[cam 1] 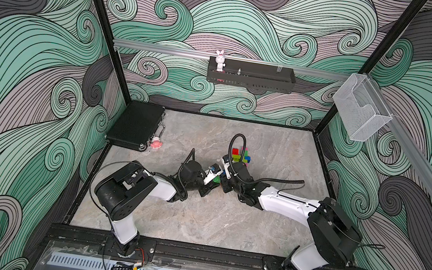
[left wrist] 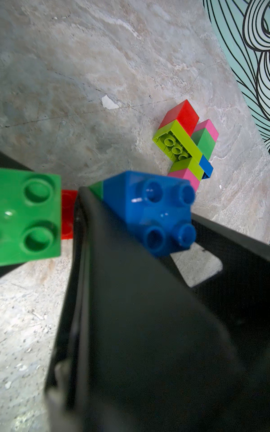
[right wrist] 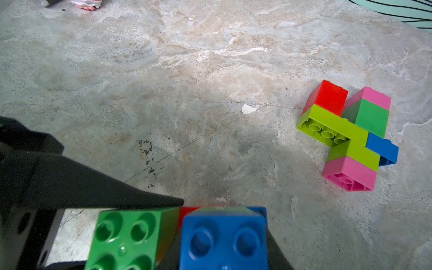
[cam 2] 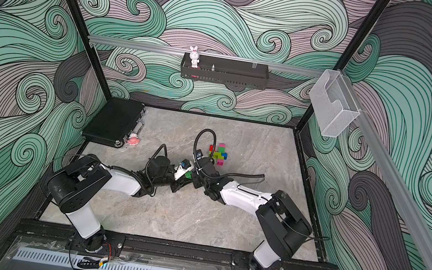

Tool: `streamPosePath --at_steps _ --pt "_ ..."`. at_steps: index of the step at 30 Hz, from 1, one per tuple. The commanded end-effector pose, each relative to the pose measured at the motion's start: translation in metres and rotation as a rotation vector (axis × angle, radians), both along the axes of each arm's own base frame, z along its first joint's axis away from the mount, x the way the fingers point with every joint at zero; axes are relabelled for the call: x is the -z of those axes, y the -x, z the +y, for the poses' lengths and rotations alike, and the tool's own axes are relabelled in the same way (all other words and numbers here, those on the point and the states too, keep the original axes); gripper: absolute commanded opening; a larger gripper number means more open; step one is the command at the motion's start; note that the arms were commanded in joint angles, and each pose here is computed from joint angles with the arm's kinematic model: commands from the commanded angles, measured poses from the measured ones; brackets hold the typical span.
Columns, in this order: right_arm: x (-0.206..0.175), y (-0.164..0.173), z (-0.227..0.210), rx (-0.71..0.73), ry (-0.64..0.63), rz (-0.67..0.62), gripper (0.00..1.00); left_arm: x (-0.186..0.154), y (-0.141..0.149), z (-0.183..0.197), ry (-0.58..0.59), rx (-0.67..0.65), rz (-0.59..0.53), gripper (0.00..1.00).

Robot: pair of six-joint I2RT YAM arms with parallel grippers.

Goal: Assemble the number 4 with lego
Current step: Assemble the lego brick with the lego brick, then place the lego brick at the center of the board.

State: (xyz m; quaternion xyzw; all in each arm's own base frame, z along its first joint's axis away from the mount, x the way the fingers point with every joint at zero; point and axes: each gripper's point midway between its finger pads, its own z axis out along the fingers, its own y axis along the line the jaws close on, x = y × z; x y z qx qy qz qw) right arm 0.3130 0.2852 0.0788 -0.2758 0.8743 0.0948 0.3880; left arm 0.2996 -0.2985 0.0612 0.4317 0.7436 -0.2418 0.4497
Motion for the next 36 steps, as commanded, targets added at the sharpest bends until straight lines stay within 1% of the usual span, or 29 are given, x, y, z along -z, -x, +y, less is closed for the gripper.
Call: streamPosePath --at_steps 1,3,9,10,13,18,23,24,26,29,30,33,36 --pt "0.086 0.064 -0.043 -0.054 0.23 0.313 0.27 -0.005 0.001 -0.004 0.015 0.026 -0.016 0.29" --pt "0.085 0.063 -0.043 -0.05 0.229 0.31 0.29 -0.003 0.001 -0.004 0.006 0.027 -0.018 0.25" --pt "0.084 0.061 -0.044 -0.037 0.228 0.304 0.37 0.008 0.0 0.001 -0.036 0.006 -0.024 0.02" --pt "0.081 0.06 -0.043 -0.034 0.224 0.303 0.39 0.009 0.0 0.001 -0.04 0.005 -0.023 0.0" --pt "0.062 0.059 -0.039 -0.031 0.188 0.291 0.45 0.007 -0.003 0.006 -0.052 -0.025 -0.02 0.0" --pt "0.003 0.052 -0.033 -0.027 0.069 0.214 0.59 -0.002 -0.008 0.01 -0.08 -0.055 -0.015 0.0" --pt "-0.048 0.055 -0.047 -0.05 -0.029 0.158 0.75 -0.013 -0.014 0.015 -0.089 -0.109 0.018 0.0" --pt "-0.059 0.056 -0.054 -0.047 -0.055 0.133 0.8 -0.017 -0.016 0.017 -0.095 -0.127 0.036 0.0" --pt "-0.076 0.054 -0.067 -0.018 -0.099 0.087 0.98 -0.024 -0.019 0.021 -0.107 -0.149 0.086 0.0" --pt "-0.092 0.044 -0.1 0.113 -0.156 0.047 0.99 -0.032 -0.023 0.032 -0.118 -0.178 0.203 0.0" --pt "-0.094 0.039 -0.115 0.184 -0.161 0.041 0.99 -0.036 -0.028 0.037 -0.109 -0.202 0.244 0.0" --pt "-0.088 0.031 -0.151 0.36 -0.148 0.075 0.99 -0.049 -0.045 0.053 -0.066 -0.279 0.385 0.0" --pt "-0.083 0.028 -0.164 0.421 -0.179 0.103 0.99 -0.066 -0.063 0.064 -0.034 -0.324 0.525 0.0"
